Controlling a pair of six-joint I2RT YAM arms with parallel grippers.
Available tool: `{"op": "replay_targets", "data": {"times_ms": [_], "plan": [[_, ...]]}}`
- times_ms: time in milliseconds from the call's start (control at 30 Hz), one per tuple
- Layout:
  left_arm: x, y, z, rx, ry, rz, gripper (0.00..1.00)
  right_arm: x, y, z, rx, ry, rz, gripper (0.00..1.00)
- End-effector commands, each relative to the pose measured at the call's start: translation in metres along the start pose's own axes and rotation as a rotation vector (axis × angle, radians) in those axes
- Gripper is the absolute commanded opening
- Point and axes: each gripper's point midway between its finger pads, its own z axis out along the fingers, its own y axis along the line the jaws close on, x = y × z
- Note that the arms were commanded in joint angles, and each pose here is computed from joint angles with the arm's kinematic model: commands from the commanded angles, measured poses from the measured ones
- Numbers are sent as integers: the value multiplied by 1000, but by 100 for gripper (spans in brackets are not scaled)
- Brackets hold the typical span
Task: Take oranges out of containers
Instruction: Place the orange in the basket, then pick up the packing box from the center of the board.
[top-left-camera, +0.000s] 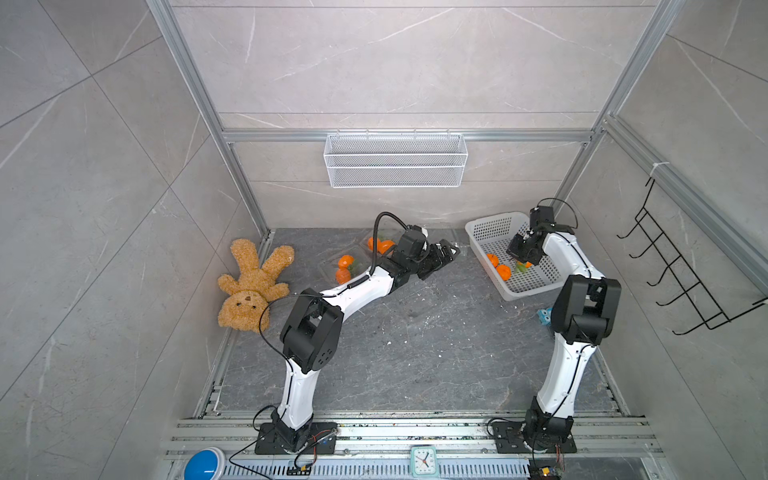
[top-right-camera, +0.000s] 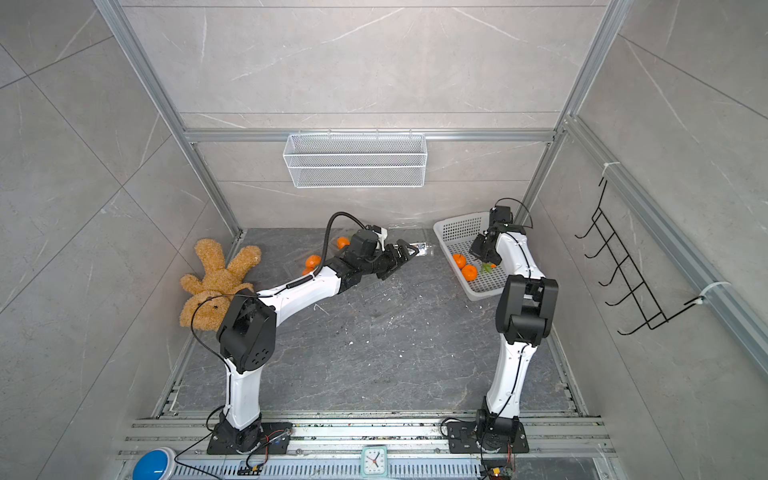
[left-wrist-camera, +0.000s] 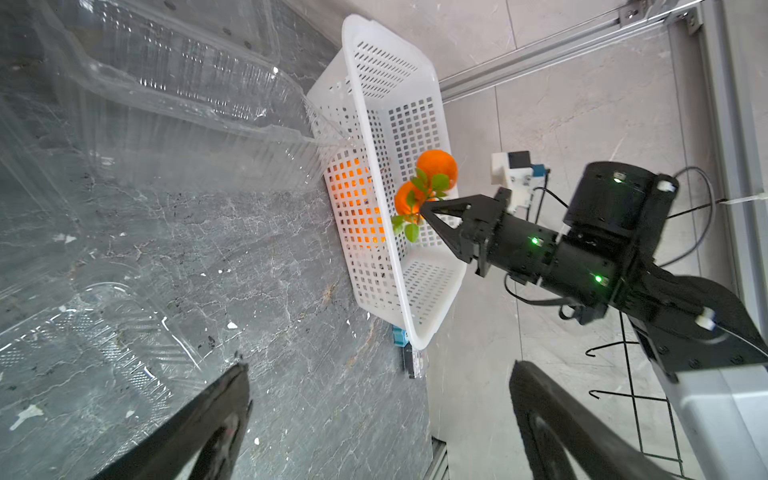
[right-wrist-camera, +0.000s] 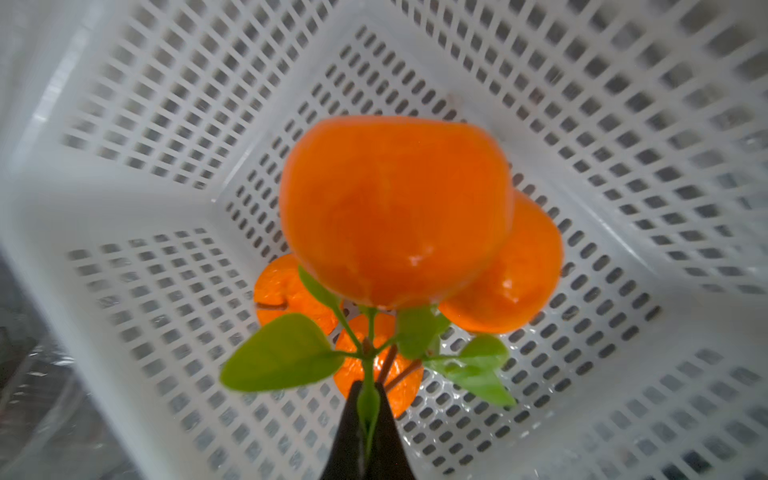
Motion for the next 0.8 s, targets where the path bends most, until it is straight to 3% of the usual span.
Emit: {"op": "replay_targets", "data": {"times_ms": [0, 133, 267, 433, 500, 633, 767], "plan": [[-11, -18, -9, 35, 11, 9, 99, -4, -4, -1, 58, 5, -17, 7], [-25, 1, -31, -38, -10, 14, 100, -10, 5, -23, 25, -40, -23, 33], [-38, 32, -65, -133, -58, 2, 100, -14, 32, -72, -74, -120, -57, 62], [-44, 77, -107, -263, -116, -36, 99, 17, 94, -123, -252, -176, -184, 84], [-41, 97, -119, -308, -127, -83, 99, 47, 124, -128, -310, -153, -278, 84], [-30, 127, -135, -355, -134, -142, 99, 123, 167, -115, -385, -53, -443, 75], [-14, 144, -132, -363, -112, -186, 99, 178, 175, -80, -353, 49, -554, 66]]}}
